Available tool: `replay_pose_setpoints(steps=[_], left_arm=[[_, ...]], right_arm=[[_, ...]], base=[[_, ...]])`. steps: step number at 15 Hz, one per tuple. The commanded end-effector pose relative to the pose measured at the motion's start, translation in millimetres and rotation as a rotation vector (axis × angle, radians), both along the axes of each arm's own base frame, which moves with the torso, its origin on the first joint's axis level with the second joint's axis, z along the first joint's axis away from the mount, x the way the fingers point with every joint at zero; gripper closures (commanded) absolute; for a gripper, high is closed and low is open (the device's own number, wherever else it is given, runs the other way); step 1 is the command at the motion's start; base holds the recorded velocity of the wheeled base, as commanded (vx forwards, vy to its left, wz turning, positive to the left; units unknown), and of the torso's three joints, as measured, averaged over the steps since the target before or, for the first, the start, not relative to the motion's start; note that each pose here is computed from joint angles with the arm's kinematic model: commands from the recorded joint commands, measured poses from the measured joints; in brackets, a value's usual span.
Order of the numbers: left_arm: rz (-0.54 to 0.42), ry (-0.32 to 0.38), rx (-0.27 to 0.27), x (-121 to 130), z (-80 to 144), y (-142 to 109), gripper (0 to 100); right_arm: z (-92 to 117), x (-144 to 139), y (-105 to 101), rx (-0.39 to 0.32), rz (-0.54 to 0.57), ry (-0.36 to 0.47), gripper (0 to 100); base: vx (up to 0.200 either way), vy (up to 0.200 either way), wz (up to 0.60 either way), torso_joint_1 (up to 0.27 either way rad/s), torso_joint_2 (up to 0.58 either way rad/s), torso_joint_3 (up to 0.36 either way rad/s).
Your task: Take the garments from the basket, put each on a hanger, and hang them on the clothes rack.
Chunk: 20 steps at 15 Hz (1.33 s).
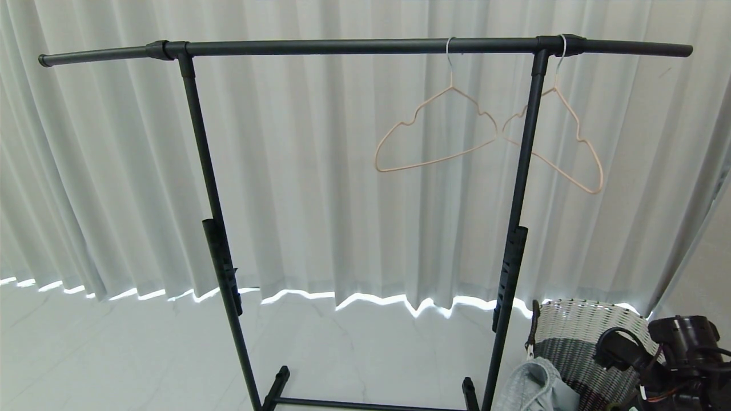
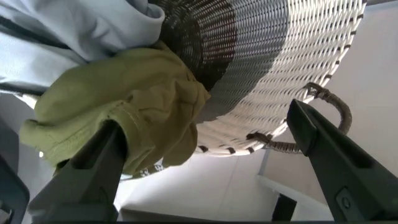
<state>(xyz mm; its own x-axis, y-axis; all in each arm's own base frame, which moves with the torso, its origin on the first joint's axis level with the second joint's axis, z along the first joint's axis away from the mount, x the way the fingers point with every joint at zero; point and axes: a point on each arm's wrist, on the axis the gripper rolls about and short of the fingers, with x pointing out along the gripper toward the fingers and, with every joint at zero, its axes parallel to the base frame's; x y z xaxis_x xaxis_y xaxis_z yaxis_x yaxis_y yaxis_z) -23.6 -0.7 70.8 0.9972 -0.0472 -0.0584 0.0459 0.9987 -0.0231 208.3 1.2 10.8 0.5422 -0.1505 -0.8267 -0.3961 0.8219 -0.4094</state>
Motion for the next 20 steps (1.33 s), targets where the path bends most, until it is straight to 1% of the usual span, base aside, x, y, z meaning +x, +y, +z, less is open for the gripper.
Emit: replay_pose_setpoints(steps=[1,6,11,12,14,17,18,20], left_arm=[[0.000,0.001,-0.001,0.1,0.1,0.0,0],[-0.002,0.001,-0.001,0.1,0.1,0.0,0],[0.000,0.001,-0.002,0.1,0.1,0.0,0],[0.000,0.001,-0.002,0.1,0.1,0.0,0],[0.000,0.001,-0.001,0.1,0.1,0.0,0],[-0.002,0.000,-0.001,0.0,0.0,0.0,0],[0.000,0.001,-0.001,0.1,0.1,0.0,0],[0.000,0.000,-0.001,0.0,0.0,0.0,0]], right_arm=[[-2.2,-1.9,0.2,-0.001,0.002,0.005,0],[-3.9,-10.5,0.0,0.000,0.001,-0.021,0],[-16.7,-7.0,-0.3,0.001,-0.001,-0.061,0],[-20.8,-6.6,0.1,0.001,0.001,-0.064,100],[-23.0,-5.7,-0.2,0.002,-0.001,-0.079,100],[-19.2,-12.1,-0.3,0.006,0.000,-0.110,100],[-16.1,-14.4,-0.3,0.008,0.001,-0.133,100],[0.6,-12.5,-0.2,0.017,-0.001,-0.238,100]], base=[[0.000,0.000,0.00,0.000,0.00,0.000],[0.000,0.000,0.00,0.000,0.00,0.000],[0.000,0.000,0.00,0.000,0.00,0.000],[0.000,0.000,0.00,0.000,0.00,0.000],[0.000,0.000,0.00,0.000,0.00,0.000],[0.000,0.000,0.00,0.000,0.00,0.000],[0.000,0.000,0.00,0.000,0.00,0.000],[0.000,0.000,0.00,0.000,0.00,0.000]])
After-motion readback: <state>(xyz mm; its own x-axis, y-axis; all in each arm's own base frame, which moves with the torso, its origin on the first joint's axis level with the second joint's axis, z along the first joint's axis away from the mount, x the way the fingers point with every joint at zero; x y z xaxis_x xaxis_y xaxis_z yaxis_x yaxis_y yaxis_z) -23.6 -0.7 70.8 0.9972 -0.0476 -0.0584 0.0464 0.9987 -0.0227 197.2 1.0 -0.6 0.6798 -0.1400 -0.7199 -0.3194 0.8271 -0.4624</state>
